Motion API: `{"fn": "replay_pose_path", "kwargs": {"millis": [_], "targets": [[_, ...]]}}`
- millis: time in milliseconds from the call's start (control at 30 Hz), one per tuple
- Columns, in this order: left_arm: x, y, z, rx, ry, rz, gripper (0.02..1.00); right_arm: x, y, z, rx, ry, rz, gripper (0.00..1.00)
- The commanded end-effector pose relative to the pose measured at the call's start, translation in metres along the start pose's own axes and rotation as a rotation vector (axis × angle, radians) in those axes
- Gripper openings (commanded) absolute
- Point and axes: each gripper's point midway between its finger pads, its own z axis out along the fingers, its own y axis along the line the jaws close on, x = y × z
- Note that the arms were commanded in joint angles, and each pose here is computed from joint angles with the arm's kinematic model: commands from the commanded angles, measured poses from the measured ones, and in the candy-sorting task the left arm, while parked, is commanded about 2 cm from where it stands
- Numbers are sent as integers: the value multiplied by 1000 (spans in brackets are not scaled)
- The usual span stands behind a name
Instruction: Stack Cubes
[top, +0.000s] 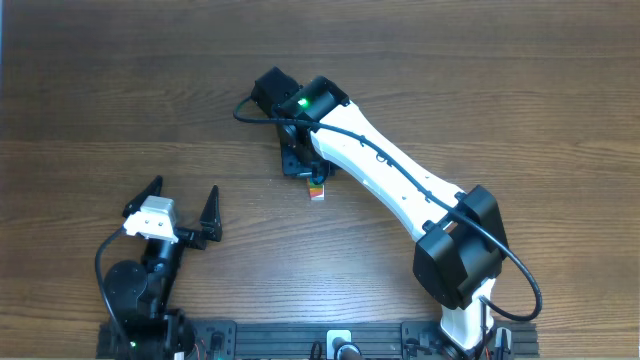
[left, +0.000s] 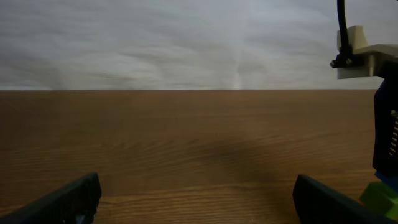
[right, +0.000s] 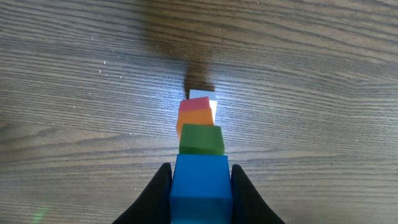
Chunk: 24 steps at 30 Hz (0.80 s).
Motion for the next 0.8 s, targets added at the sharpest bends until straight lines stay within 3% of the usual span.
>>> {"fn": "replay_pose_path", "kwargs": {"millis": [33, 800], "targets": [[2, -3, 0, 15, 1, 18, 998, 1, 0, 7, 22, 1, -1, 14], [2, -3, 0, 15, 1, 18, 1000, 2, -1, 14, 31, 15, -1, 27]]}}
